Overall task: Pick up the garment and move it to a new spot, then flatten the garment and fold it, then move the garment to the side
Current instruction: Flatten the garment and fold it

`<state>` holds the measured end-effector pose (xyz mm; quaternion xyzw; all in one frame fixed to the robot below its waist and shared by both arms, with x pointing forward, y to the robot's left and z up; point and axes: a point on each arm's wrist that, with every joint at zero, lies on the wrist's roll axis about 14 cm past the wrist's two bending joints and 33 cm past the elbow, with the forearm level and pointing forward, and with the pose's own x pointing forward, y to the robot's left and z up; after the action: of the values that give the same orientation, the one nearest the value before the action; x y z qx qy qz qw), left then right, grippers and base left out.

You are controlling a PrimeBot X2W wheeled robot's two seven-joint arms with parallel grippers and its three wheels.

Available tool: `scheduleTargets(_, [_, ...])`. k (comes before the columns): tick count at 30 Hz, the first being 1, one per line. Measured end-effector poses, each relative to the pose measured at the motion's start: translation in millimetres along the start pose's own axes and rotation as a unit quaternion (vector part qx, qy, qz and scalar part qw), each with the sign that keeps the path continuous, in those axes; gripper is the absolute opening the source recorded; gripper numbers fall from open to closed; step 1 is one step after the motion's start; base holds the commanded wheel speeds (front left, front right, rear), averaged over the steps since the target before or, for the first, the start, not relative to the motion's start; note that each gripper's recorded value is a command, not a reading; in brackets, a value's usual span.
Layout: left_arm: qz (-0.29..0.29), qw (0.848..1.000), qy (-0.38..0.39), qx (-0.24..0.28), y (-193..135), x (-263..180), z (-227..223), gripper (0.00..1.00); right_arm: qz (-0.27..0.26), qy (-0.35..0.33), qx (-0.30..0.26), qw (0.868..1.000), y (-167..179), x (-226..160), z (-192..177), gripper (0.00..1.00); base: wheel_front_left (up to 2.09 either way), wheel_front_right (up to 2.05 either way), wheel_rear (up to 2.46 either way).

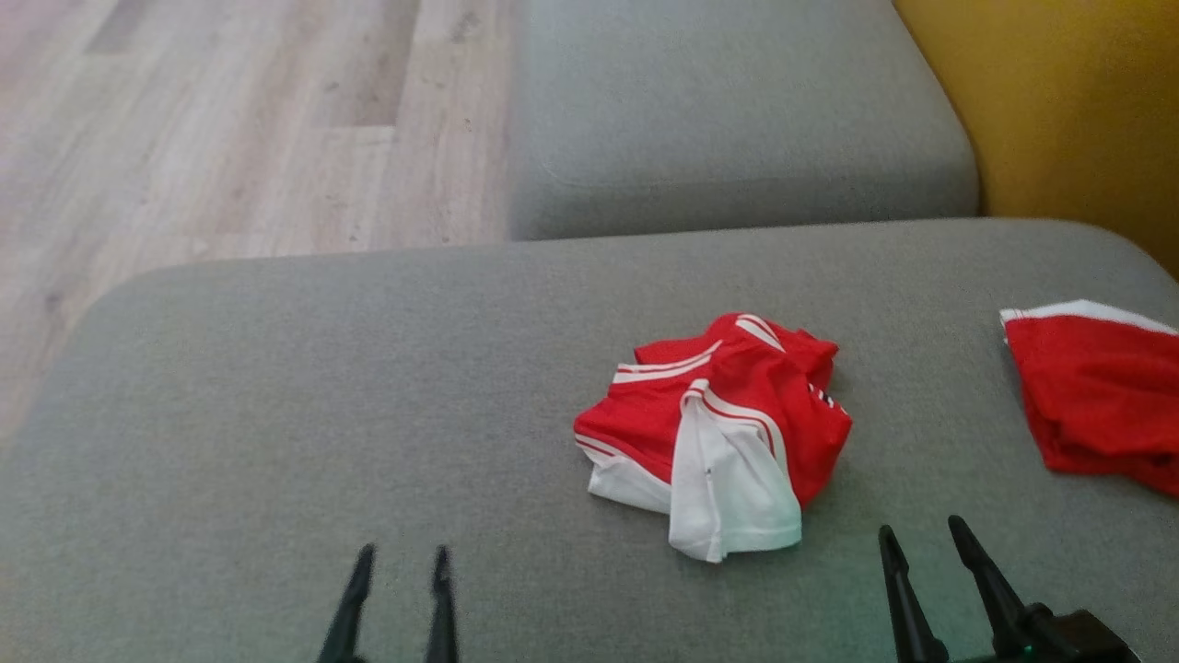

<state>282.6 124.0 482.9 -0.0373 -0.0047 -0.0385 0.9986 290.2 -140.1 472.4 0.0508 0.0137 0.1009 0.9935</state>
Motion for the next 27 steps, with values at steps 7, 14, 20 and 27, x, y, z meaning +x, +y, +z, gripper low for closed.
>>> scheduleTargets(7, [-0.131, 0.991, 0.000, 0.001, -69.3, 55.1, 4.8, 1.00, -0.014, 0.010, -0.006, 1.000, -13.0, 2.2, -3.0, 1.00, 0.00, 0.00, 0.00])
scheduleTargets(14, [-0.264, 0.964, 0.040, -0.004, -146.0, 100.1, -2.9, 1.00, -0.038, 0.017, -0.021, 0.999, -35.0, 2.2, -3.1, 1.00, 0.00, 0.00, 0.00])
scheduleTargets(20, [-0.320, 0.940, 0.114, 0.017, -186.4, 122.3, -29.8, 1.00, -0.066, 0.019, -0.027, 0.997, -53.2, 2.6, -0.6, 1.00, 0.00, 0.00, 0.00])
scheduleTargets(27, [-0.357, 0.917, 0.176, 0.001, -216.7, 123.0, -55.1, 1.00, -0.099, 0.032, -0.023, 0.994, -66.9, -9.8, -6.4, 1.00, 0.00, 0.00, 0.00])
